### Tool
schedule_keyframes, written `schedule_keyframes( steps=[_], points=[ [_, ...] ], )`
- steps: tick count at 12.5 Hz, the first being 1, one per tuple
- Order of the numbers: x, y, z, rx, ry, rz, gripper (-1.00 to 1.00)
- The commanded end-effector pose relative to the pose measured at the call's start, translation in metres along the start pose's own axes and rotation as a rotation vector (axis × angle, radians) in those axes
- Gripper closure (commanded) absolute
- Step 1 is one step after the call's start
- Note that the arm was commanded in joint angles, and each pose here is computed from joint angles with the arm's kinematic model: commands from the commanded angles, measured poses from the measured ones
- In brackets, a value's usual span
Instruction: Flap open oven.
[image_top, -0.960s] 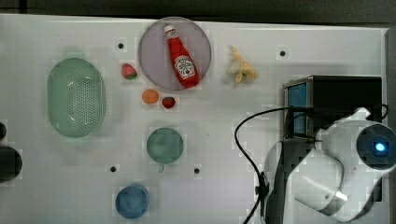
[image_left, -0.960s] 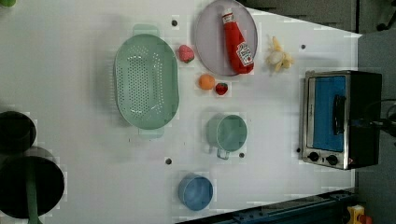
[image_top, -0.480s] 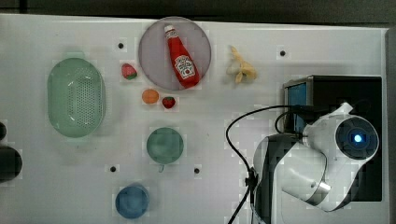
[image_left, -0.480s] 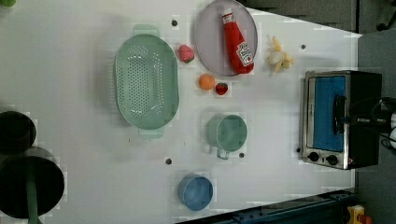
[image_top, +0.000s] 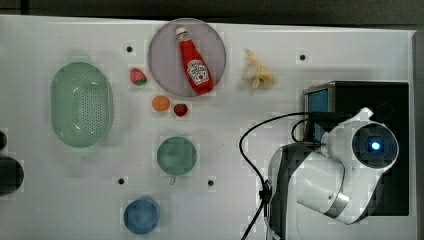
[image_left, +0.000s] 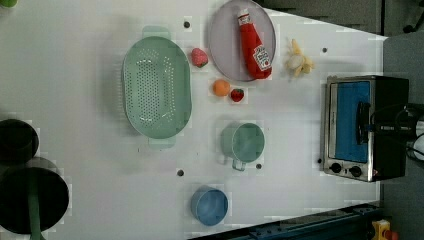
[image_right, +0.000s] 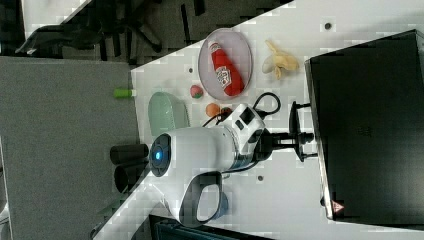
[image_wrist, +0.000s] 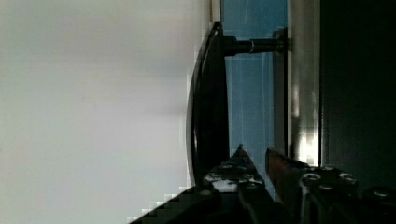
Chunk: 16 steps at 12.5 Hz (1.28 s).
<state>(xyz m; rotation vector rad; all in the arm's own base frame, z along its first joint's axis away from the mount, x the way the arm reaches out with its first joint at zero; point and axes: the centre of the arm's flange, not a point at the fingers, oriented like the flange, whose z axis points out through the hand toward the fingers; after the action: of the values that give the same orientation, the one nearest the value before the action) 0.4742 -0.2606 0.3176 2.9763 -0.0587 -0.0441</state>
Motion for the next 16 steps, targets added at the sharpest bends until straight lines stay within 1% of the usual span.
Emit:
schedule_keyframes(
  steps=[1, 6, 10, 13, 16],
  points=[
    [0.013, -0.045, 0.006, -0.024, -0.007, -0.015, 0.65],
    [0.017, -0.117, 0.022, -0.123, -0.048, -0.049, 0.65],
    [0.020, -0.164, 0.045, -0.260, -0.058, -0.073, 0.65],
    [0.019, -0.206, 0.073, -0.356, -0.044, -0.060, 0.65],
    [0.010, -0.244, 0.106, -0.474, -0.003, -0.011, 0.65]
  ],
)
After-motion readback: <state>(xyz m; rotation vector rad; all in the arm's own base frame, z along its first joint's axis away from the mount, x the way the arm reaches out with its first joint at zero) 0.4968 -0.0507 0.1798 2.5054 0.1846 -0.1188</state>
